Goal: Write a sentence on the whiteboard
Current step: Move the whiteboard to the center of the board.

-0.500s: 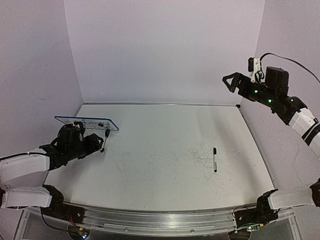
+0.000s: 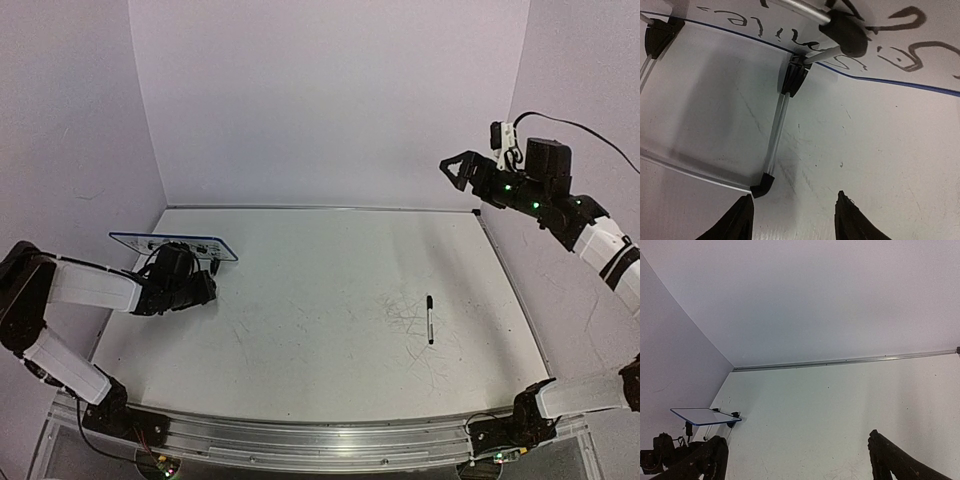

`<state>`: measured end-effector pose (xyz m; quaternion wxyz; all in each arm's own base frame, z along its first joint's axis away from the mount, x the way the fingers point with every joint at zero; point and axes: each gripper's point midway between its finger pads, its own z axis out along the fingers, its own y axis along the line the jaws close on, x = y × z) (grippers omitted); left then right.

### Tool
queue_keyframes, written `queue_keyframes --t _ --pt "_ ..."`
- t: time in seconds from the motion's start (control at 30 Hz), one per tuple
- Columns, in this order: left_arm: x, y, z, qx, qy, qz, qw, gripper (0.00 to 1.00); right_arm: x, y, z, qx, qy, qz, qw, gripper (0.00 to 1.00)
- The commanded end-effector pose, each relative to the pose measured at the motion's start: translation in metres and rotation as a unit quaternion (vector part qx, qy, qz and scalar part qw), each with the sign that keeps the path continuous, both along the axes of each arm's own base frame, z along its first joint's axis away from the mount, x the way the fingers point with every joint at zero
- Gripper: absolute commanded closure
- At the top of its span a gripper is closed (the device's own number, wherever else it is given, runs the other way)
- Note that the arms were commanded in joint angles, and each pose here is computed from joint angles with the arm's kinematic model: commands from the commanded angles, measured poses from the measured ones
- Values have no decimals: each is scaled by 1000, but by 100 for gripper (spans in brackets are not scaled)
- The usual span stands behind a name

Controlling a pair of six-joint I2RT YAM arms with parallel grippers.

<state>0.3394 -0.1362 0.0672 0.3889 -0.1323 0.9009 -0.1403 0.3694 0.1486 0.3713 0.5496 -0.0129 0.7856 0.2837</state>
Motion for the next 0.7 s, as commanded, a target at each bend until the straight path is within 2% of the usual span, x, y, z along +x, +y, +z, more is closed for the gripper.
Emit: queue_keyframes --t 0.0,0.27,0.67 --pt "35 -1 4 52 -25 -4 998 44 -6 -1 19 14 -31 1 999 2" --pt "49 3 -36 95 13 -9 995 49 -7 -1 20 20 -29 3 999 2" --pt "28 -28 -65 68 44 -49 995 62 -6 1 15 27 -20 5 999 2"
